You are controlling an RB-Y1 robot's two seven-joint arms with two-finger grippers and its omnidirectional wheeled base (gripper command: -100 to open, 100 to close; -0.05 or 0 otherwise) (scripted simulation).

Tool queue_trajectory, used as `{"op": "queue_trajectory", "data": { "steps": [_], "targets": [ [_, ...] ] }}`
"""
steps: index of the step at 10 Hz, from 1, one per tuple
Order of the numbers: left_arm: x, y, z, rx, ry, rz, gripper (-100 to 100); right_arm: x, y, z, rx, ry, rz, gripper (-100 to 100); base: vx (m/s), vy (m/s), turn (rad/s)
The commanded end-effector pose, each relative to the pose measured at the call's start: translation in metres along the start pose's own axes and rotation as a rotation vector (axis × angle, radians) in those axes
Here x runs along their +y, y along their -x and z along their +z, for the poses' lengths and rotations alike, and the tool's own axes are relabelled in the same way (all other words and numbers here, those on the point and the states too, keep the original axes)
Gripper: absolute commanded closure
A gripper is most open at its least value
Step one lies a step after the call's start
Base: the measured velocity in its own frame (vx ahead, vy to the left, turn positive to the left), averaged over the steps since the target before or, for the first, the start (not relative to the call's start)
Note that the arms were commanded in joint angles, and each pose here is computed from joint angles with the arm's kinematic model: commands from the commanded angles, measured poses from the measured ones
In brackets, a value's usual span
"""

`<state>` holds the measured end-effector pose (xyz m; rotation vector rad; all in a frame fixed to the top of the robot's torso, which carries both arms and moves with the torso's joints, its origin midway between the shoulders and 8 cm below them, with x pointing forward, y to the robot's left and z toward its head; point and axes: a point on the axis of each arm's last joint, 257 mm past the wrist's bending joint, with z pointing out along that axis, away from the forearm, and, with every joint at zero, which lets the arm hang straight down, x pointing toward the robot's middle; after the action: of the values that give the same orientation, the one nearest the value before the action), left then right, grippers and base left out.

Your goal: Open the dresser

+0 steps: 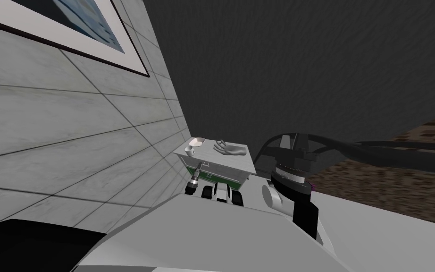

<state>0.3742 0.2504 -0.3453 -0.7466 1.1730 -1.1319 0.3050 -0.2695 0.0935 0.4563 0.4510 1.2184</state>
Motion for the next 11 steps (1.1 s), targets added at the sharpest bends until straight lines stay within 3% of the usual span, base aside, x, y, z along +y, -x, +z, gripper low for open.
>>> {"op": "queue_trajectory", "data": {
  "steps": [1,8,9,11],
  "targets": [
    [0.007,-0.005,-0.007,0.007,0.018,-0.006,-100,0.000,0.000,0.000,0.000,0.000,0.000,0,0.006,-0.025,-0.013],
    [0.025,-0.017,-0.029,0.031,0.061,-0.016,-100,0.000,0.000,0.000,0.000,0.000,0.000,0,0.006,-0.031,-0.024],
    [0.025,-0.016,-0.027,0.029,0.060,-0.016,-100,0.000,0.000,0.000,0.000,0.000,0.000,0,0.004,-0.014,-0.001],
    [0.026,-0.010,-0.005,0.030,0.059,-0.015,-100,0.000,0.000,0.000,0.000,0.000,0.000,0,-0.013,-0.023,0.002]
  ]
}}
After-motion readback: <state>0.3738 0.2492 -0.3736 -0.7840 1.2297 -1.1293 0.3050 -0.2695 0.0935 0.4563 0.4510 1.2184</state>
